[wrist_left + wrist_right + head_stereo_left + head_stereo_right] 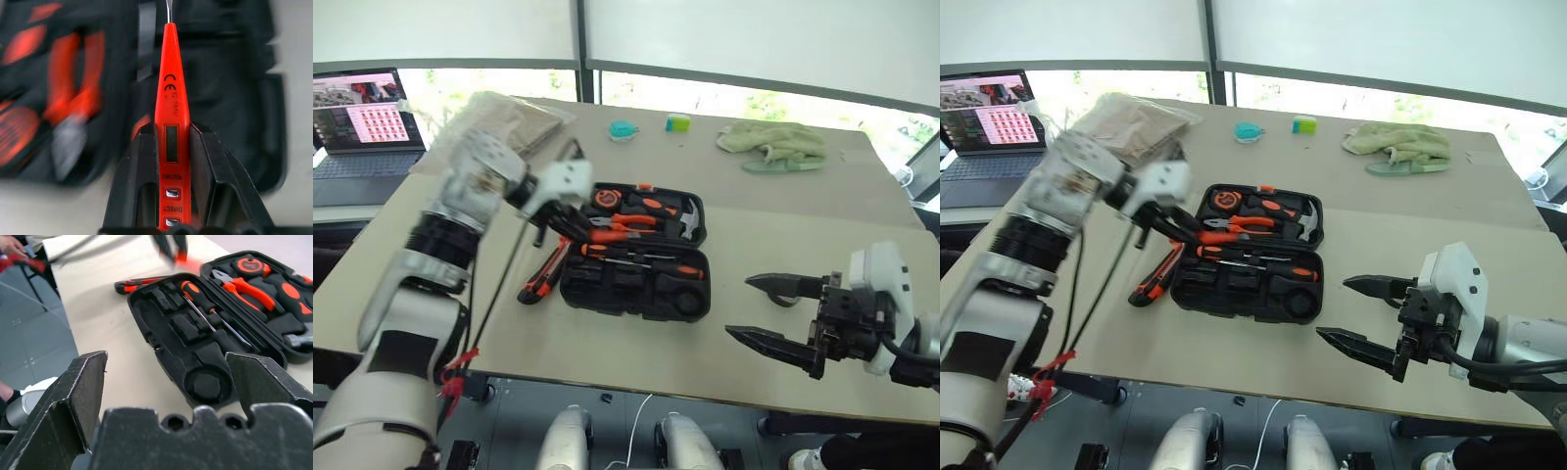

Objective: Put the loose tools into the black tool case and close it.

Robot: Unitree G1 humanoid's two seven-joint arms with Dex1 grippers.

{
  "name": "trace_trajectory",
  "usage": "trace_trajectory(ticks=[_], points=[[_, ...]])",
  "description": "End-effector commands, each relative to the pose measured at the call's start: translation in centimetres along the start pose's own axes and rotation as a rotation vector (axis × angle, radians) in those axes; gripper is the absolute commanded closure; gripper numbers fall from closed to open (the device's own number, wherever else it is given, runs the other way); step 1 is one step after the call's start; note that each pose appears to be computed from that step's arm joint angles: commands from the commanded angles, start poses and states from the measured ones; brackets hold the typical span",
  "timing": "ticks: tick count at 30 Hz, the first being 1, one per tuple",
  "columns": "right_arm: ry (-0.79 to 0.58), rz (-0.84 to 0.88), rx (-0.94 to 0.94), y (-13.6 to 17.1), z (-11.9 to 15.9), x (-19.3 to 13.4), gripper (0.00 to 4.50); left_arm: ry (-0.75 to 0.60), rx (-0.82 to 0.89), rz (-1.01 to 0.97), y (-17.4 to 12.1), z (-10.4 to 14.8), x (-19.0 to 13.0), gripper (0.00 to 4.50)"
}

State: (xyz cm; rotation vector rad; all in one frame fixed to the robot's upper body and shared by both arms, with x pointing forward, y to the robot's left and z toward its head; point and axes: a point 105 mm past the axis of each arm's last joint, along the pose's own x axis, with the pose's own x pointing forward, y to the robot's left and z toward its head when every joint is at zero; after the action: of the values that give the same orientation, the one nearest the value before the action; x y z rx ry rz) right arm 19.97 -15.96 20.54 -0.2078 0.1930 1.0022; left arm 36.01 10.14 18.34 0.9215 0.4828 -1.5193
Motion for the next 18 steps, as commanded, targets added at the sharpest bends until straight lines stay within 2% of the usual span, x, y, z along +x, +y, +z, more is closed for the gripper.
trace_trajectory(ticks=[1, 5, 12, 18], points=[[-0.043, -0.009, -0.028, 0.1, 1.2, 0.0, 0.0, 0.032, 0.012, 0.012, 0.4, 0.2, 0.5, 4.07], [0.001, -0.004, -0.034, 0.0, 0.8, 0.2, 0.0, 0.157, -0.033, 0.004, 0.3, -2.1, 1.9, 4.07], [-0.004, 0.007, -0.034, 0.3, 0.9, 0.7, 0.0, 0.163, -0.142, 0.028, 0.8, -2.1, 2.8, 4.07], [-0.021, 0.021, -0.018, 0.4, 1.2, 0.9, 0.0, 0.175, -0.114, 0.019, 0.6, -2.6, 3.4, 4.07]])
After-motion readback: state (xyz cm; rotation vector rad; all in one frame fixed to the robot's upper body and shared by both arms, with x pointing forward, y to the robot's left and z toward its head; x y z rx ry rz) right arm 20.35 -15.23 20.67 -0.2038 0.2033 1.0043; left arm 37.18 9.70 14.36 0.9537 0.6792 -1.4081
